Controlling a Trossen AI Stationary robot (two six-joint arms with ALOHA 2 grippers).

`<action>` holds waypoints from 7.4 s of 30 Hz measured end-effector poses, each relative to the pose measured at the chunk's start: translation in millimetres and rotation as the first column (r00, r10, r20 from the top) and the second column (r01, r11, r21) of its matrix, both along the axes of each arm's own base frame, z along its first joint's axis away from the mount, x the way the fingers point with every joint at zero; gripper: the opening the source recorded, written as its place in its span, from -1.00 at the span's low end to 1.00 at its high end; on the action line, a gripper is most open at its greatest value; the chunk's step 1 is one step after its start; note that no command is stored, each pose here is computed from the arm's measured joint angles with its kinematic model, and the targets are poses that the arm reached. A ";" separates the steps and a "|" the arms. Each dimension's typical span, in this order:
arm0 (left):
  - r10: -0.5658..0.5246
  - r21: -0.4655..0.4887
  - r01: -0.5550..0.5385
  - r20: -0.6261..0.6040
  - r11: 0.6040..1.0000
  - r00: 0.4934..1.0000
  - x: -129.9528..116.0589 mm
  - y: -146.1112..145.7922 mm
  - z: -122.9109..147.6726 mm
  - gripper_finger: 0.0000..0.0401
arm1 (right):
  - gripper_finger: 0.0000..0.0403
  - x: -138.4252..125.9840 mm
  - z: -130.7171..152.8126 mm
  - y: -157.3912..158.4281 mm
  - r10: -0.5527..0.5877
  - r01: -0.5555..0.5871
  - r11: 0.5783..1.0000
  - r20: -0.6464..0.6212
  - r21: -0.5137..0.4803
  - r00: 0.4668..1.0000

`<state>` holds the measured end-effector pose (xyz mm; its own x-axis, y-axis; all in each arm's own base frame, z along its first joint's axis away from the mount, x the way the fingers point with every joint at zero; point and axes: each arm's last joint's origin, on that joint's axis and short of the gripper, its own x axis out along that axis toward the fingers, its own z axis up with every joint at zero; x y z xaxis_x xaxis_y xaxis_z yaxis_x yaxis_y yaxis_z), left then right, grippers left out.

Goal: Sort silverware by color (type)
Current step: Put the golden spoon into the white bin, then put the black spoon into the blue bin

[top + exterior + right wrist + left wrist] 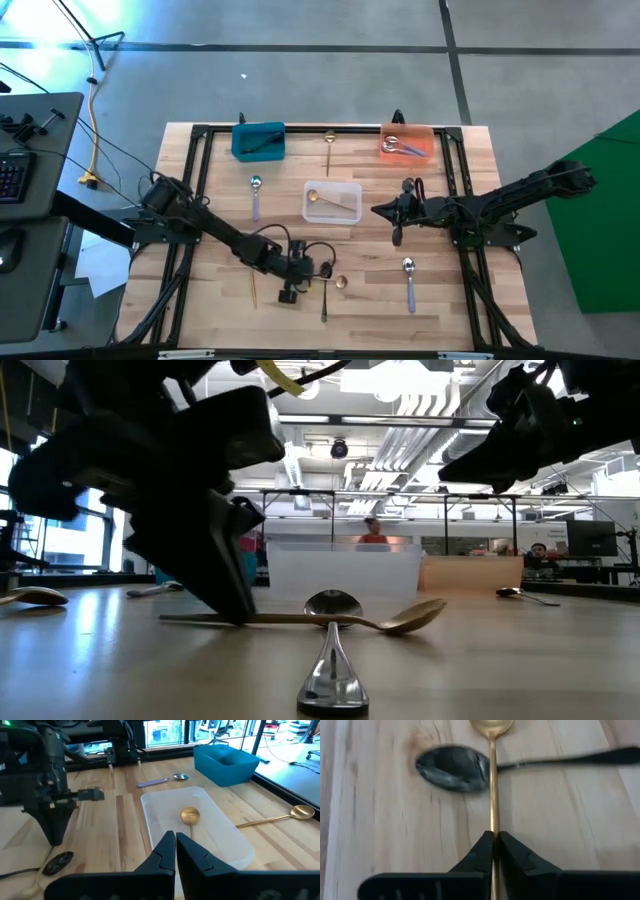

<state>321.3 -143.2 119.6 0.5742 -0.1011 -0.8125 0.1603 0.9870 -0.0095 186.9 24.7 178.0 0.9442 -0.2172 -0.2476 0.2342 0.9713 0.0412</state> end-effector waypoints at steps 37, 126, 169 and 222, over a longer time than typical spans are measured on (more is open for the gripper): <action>0.275 -0.124 -0.264 0.084 0.957 0.958 9.6 231.2 67.0 -1.00 | -1.00 2.2 2.1 -22.6 -0.090 0.087 0.985 -0.015 -0.146 0.996; 0.359 -0.234 -0.273 0.639 0.933 0.680 -93.8 276.3 52.9 -0.96 | -0.26 -23.7 -37.1 -65.9 -0.570 0.946 0.257 -0.759 0.200 0.315; 0.426 -0.415 -0.177 0.646 0.892 0.634 -62.7 262.5 69.6 -0.35 | -1.00 30.2 32.7 -91.7 -0.318 0.284 0.947 0.292 0.153 0.902; 0.122 -0.298 0.236 0.820 0.925 0.560 103.7 281.3 123.9 -0.97 | -1.00 32.3 64.3 -85.2 -0.018 0.085 0.990 0.497 -0.112 0.868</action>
